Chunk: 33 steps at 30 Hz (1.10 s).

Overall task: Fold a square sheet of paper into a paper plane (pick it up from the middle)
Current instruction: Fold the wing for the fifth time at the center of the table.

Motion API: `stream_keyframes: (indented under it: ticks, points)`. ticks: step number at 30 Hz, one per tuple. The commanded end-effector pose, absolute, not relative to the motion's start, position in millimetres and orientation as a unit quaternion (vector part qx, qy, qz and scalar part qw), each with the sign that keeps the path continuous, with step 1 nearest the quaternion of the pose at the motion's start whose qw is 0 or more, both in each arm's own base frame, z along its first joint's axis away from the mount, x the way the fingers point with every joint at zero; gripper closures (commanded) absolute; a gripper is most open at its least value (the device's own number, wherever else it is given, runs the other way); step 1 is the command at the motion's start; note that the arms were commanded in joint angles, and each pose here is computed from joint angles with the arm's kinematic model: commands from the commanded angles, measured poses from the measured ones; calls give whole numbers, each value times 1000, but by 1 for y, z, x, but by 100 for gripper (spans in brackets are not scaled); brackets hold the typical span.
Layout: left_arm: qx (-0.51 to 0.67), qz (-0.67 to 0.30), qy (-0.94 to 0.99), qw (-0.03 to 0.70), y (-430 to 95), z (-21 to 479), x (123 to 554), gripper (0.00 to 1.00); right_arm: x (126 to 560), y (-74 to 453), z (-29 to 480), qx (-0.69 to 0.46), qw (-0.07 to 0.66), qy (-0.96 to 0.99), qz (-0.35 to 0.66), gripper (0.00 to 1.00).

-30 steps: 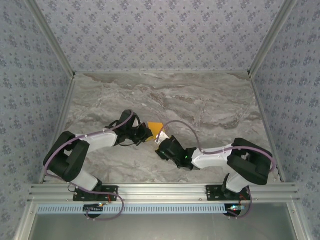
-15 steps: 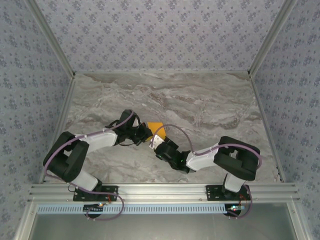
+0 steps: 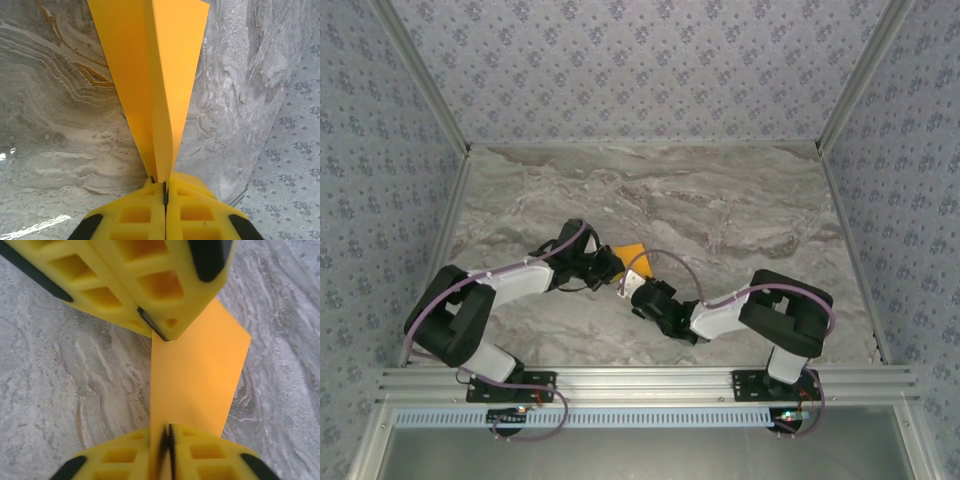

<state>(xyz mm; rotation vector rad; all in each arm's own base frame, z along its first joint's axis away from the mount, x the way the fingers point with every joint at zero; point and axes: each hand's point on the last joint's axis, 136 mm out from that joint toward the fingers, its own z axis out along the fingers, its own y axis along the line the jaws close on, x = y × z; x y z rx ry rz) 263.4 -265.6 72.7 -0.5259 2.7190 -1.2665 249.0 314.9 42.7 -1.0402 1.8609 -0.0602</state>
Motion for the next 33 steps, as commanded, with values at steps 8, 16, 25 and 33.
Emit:
stream_keyframes:
  ticks: [8,16,25,33]
  points:
    - [-192,-402,889,104,-218,113,281,56,244,314,43,-385,432,807,116,91]
    - [-174,-421,879,139,-212,118,276,48,241,314,47,-332,381,829,238,94]
    - [-134,-453,868,150,-233,102,253,49,243,317,47,-282,347,840,307,97]
    - [-119,-468,861,157,-245,91,245,55,247,323,54,-231,320,838,376,99]
